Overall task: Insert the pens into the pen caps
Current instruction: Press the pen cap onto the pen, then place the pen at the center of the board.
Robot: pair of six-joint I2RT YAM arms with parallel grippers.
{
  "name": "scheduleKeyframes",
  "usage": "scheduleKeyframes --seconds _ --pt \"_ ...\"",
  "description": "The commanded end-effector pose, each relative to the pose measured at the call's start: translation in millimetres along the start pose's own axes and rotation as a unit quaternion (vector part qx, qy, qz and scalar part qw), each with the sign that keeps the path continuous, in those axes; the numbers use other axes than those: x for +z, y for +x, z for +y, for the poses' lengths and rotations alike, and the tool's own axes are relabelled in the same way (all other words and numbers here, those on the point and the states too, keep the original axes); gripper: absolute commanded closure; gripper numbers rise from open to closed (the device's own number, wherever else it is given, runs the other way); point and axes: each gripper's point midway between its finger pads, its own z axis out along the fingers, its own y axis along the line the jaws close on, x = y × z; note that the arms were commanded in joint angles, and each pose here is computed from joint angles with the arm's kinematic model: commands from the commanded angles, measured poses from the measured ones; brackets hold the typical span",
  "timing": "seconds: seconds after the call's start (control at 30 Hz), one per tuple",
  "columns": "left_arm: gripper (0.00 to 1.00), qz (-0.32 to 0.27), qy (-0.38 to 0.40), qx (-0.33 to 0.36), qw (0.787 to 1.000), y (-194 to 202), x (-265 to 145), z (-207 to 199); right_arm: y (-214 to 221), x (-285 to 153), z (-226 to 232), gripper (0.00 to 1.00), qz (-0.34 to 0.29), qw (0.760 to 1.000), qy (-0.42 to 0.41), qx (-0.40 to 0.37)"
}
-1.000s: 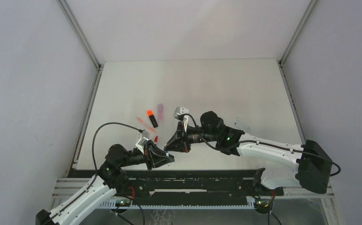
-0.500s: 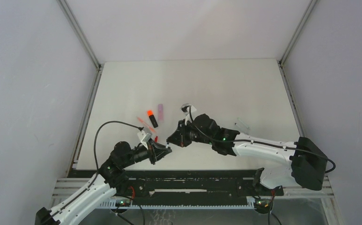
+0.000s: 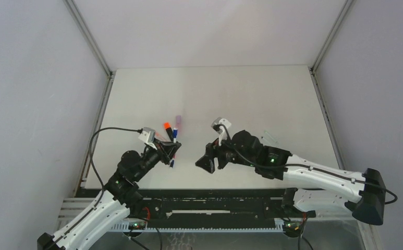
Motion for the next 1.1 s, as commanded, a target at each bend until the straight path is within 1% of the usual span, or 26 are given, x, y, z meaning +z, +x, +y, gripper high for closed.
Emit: scheduleKeyframes --seconds 0.0,0.1,0.17,0.3,0.37,0.47,0.6,0.7,0.83,0.93,1.0,1.07 --pt "1.0 0.021 -0.146 -0.046 0.988 6 -8 46 -62 -34 -4 0.34 -0.103 0.993 0.015 -0.046" --pt "1.0 0.044 -0.233 -0.065 0.969 20 -21 75 -70 -50 -27 0.33 -0.129 0.988 0.071 -0.05" --pt "1.0 0.061 -0.27 -0.08 0.958 30 -28 92 -69 -58 -41 0.32 -0.137 0.984 0.1 -0.046" --pt "1.0 0.089 -0.313 -0.14 0.935 51 -35 123 -59 -64 -60 0.31 -0.142 0.982 0.12 -0.027" --pt "1.0 0.092 -0.322 -0.167 0.927 58 -36 134 -53 -66 -70 0.31 -0.14 0.981 0.135 -0.02" --pt "0.98 0.098 -0.341 -0.179 0.918 64 -39 149 -46 -72 -91 0.32 -0.139 0.973 0.184 -0.01" --pt "0.92 0.113 -0.341 -0.189 0.914 67 -35 158 -38 -86 -120 0.32 -0.143 0.956 0.254 0.003" --pt "0.87 0.115 -0.347 -0.198 0.91 69 -33 167 -34 -90 -126 0.32 -0.148 0.953 0.262 0.012" --pt "0.82 0.112 -0.34 -0.217 0.908 69 -27 175 -30 -92 -129 0.32 -0.15 0.953 0.264 0.018" --pt "0.77 0.114 -0.335 -0.224 0.908 72 -23 178 -27 -96 -136 0.32 -0.149 0.948 0.282 0.02" --pt "0.7 0.116 -0.332 -0.225 0.909 72 -21 179 -25 -99 -141 0.32 -0.146 0.945 0.293 0.021" --pt "0.61 0.117 -0.332 -0.223 0.909 73 -20 180 -21 -102 -145 0.32 -0.143 0.941 0.305 0.022"
